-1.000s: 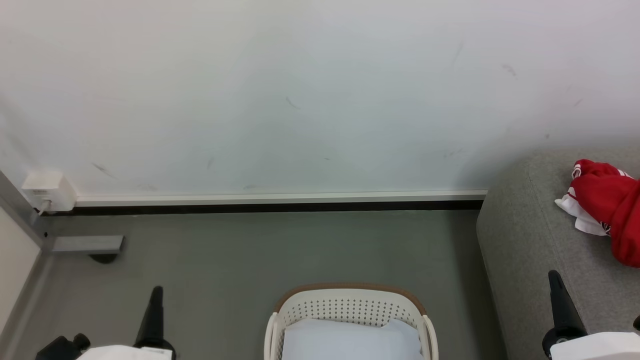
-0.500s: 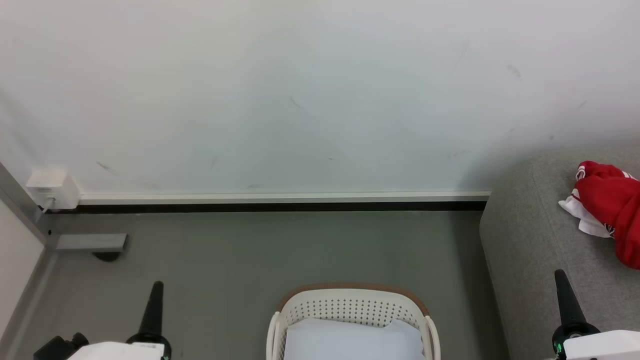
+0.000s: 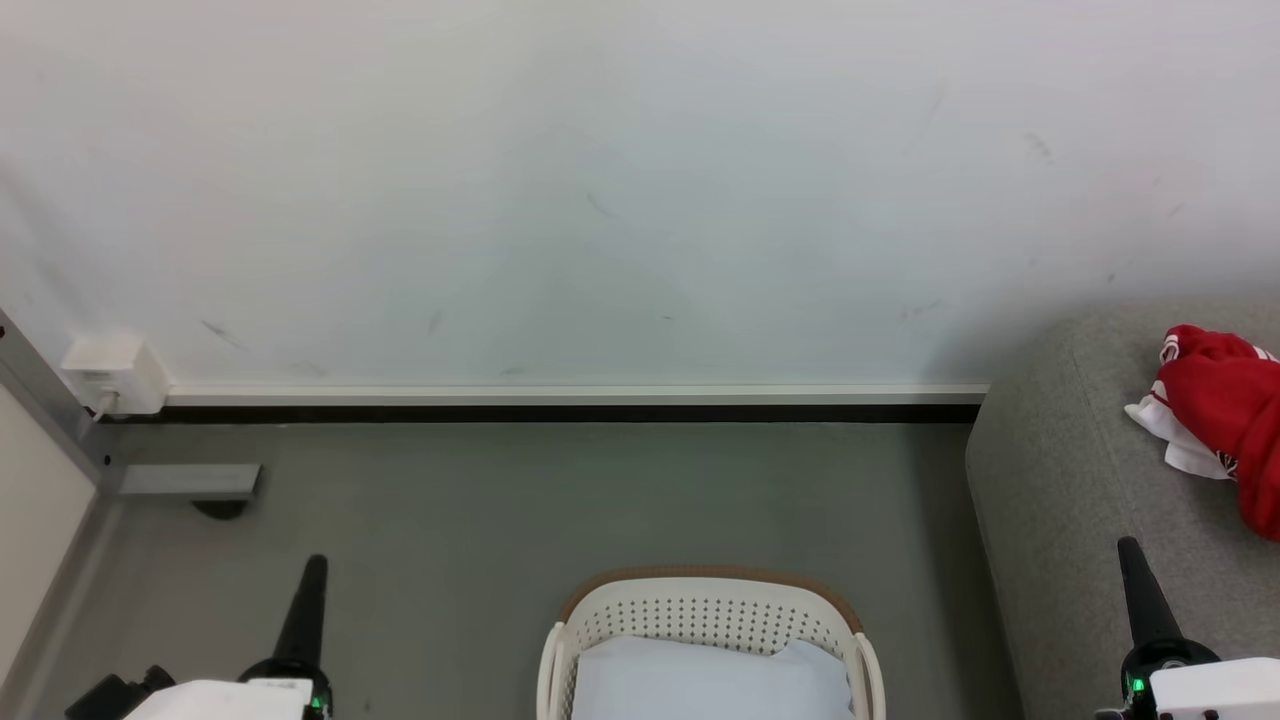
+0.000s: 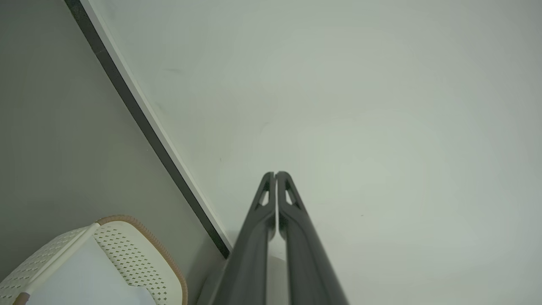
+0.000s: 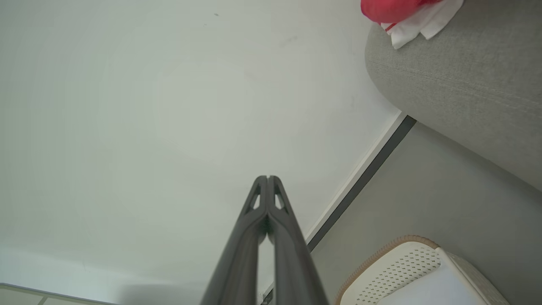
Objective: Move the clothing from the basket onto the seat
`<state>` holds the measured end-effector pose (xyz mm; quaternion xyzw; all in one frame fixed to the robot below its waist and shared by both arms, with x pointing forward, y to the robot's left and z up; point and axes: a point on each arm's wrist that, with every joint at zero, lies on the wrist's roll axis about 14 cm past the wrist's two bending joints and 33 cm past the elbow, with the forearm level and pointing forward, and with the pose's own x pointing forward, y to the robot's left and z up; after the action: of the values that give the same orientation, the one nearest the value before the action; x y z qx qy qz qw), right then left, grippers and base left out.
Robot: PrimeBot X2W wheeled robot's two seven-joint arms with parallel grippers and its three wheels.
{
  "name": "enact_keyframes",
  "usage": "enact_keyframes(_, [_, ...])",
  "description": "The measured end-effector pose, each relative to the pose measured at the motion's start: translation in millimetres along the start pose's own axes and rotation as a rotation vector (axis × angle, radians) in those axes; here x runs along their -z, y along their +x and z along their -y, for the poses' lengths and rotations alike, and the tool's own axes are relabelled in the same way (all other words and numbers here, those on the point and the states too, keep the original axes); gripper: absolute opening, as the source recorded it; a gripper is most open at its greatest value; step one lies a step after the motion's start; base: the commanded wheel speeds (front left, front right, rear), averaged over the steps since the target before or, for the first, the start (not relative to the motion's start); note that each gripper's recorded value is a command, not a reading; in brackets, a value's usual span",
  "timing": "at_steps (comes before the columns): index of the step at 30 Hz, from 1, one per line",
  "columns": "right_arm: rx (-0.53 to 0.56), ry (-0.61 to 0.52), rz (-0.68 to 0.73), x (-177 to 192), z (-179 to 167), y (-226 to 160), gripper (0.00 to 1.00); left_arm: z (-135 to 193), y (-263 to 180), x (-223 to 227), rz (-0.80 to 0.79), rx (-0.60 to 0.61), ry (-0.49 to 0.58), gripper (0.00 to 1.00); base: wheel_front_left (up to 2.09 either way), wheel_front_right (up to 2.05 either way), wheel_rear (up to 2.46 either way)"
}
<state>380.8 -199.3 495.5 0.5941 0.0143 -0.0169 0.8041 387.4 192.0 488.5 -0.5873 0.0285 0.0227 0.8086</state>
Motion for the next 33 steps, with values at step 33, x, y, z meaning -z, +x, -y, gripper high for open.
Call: enact_keyframes(33, [-0.024,0.241,-0.004,-2.6,-5.7,4.8,0.00,9.7,-0.2,-9.1,0.005,0.046,-0.251,0.00,0.00,0.00,0.00])
